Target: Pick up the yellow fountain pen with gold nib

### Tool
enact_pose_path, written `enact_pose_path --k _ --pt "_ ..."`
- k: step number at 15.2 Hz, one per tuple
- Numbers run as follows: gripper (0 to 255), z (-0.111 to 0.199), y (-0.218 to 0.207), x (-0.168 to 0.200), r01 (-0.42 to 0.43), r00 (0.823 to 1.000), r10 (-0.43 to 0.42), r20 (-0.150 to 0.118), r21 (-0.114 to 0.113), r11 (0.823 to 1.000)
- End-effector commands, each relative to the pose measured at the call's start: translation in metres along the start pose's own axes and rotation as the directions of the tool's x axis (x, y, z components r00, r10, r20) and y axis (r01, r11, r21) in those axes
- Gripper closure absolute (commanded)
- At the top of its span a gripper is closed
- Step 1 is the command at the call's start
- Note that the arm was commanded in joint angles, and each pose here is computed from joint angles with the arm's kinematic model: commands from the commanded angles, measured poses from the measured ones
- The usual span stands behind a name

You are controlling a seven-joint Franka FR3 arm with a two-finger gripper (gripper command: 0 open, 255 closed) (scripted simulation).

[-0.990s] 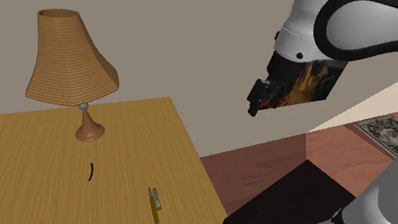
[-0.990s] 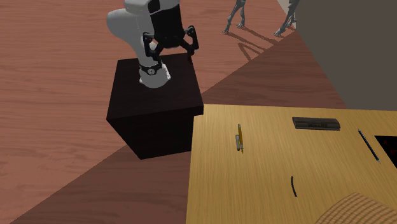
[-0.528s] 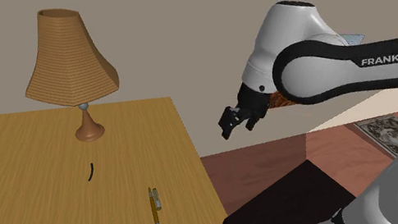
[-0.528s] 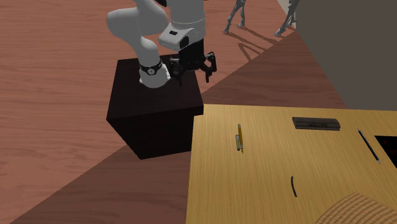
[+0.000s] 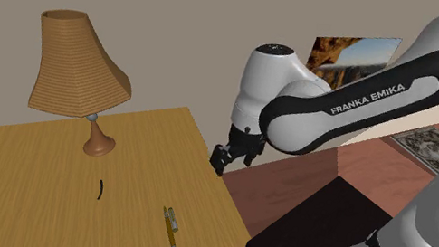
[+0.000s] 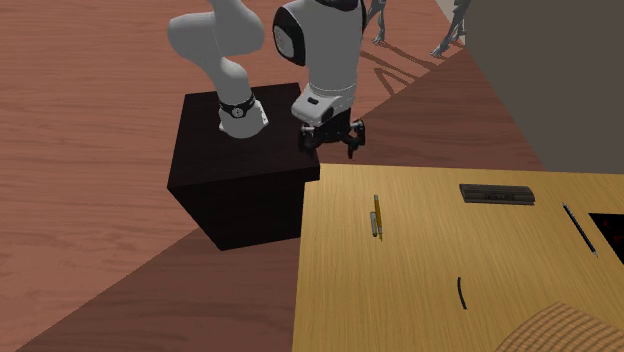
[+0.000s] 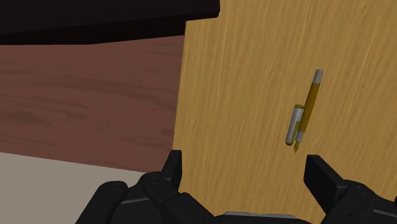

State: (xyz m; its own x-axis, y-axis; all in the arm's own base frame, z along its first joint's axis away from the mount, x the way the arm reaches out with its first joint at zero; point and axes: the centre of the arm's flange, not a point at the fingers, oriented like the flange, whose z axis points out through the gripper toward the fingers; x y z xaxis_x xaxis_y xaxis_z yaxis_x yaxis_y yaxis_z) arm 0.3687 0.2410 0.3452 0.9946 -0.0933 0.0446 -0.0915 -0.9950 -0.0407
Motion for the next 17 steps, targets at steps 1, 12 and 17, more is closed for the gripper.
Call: enact_pose_path --k 1,12,17 --pt "0 0.023 -0.018 0.003 -0.015 1.000 0.015 0.003 0.002 1.000" --pt "0 0.143 -0.098 0.026 -0.090 0.996 0.090 0.018 -0.008 0.996" --pt "0 0.198 -0.134 0.037 -0.123 0.992 0.124 0.025 -0.013 0.992"
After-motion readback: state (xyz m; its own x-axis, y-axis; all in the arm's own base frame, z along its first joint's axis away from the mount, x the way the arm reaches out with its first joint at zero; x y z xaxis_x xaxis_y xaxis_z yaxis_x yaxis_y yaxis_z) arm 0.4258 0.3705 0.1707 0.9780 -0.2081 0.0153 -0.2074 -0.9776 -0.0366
